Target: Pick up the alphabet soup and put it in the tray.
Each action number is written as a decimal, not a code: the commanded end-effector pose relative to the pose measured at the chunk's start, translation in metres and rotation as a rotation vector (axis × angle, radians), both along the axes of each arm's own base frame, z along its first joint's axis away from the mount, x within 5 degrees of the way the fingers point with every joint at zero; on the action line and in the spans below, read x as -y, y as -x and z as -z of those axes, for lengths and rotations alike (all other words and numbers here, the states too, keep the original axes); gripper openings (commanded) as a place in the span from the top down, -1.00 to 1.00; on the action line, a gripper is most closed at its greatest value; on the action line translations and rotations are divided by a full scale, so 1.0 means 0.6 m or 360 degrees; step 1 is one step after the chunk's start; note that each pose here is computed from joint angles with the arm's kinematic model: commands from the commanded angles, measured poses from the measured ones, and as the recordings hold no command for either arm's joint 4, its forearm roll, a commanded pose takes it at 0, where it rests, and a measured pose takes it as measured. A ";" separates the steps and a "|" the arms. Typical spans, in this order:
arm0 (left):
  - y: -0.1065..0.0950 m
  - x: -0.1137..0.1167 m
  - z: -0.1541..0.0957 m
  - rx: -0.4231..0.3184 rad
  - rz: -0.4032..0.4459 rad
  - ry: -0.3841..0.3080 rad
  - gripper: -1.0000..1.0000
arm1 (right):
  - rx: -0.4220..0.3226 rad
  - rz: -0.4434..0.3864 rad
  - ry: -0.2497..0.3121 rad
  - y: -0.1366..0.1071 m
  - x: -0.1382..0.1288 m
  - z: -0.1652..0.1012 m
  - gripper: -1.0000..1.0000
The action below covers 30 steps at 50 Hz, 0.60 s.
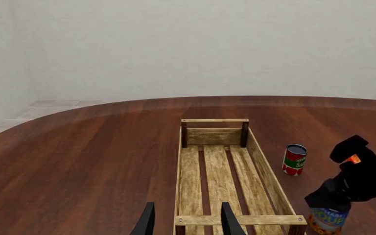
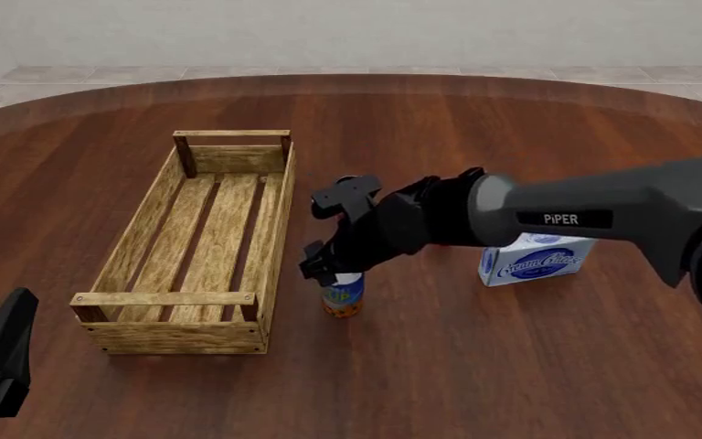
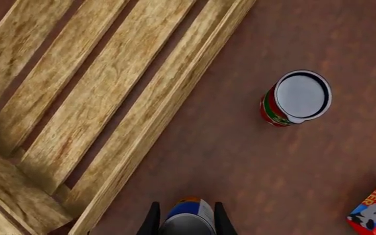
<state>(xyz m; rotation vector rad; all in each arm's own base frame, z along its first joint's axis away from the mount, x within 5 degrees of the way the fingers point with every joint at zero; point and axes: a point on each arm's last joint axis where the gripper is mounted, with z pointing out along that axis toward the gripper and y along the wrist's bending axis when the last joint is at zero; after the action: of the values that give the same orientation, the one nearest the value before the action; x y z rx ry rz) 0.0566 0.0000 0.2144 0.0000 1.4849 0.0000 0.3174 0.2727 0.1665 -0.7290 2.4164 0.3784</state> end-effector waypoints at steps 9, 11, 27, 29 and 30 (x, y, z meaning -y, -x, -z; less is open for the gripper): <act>0.000 0.000 0.000 0.0000 0.0000 0.0000 -1.00 | 0.0110 -0.0046 0.0081 -0.007 0.030 -0.036 1.00; 0.000 0.000 0.000 0.0000 0.0000 0.0000 -1.00 | 0.0132 -0.0047 0.0070 -0.006 0.033 -0.050 1.00; 0.000 0.000 0.000 0.0000 0.0000 0.0000 -1.00 | 0.0355 -0.0137 0.0006 0.013 0.045 -0.182 1.00; 0.000 0.000 0.000 0.0000 0.0000 0.0000 -1.00 | 0.0388 -0.0150 -0.0010 0.017 0.043 -0.202 1.00; 0.000 0.000 0.000 0.0000 0.0000 0.0000 -1.00 | 0.0396 -0.0152 -0.0012 0.017 0.043 -0.207 1.00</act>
<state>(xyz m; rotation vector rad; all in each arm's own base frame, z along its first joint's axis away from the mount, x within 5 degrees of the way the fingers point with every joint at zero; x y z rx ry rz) 0.0566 0.0000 0.2144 0.0000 1.4849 0.0000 0.3139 0.2503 0.2434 -0.8348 2.2483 0.3063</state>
